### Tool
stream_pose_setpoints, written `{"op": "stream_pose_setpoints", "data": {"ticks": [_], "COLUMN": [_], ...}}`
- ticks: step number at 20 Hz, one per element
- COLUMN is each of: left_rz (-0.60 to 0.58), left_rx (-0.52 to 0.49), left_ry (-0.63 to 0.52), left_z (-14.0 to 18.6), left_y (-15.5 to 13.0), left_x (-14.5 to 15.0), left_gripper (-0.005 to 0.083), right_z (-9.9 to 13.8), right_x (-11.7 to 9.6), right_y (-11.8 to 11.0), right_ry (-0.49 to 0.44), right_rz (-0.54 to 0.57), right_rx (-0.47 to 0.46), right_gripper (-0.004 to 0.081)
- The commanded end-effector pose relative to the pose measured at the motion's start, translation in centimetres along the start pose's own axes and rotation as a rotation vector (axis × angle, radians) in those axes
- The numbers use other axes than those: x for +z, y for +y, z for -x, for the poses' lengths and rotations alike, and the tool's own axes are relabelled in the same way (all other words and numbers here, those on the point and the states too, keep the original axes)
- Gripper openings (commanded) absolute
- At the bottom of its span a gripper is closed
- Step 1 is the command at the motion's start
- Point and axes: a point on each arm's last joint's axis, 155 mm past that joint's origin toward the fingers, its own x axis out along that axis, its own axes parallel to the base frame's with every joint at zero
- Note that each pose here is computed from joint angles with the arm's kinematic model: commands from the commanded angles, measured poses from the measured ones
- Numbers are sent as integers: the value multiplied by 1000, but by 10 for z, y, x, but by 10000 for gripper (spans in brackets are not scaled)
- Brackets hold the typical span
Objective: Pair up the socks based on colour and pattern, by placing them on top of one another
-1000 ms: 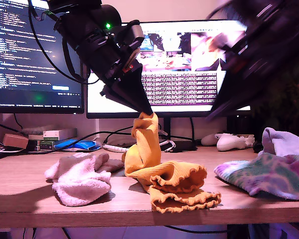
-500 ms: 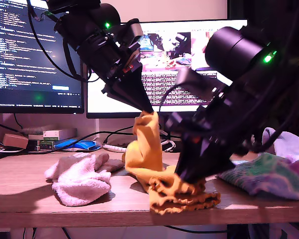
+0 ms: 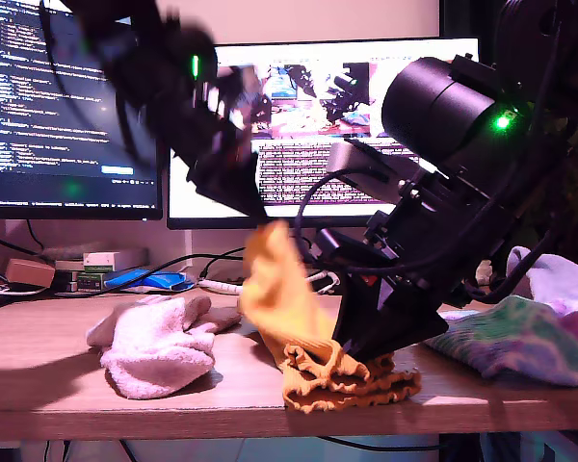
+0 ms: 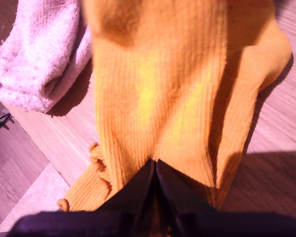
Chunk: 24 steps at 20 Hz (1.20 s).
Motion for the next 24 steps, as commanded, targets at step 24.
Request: {"op": "stream_pose_setpoints", "data": {"ticks": [24], "left_rz": [-33], "left_rx": [84], "left_ry": [27], "left_z": [-6], "left_y": [29], "left_x": [-14], "left_gripper": [147], "right_z": [-10], "right_x": [-11], "right_y": [-10], "right_ry": [21], "right_rz": [-129], "right_rx": [-53], "right_gripper": [-13]}}
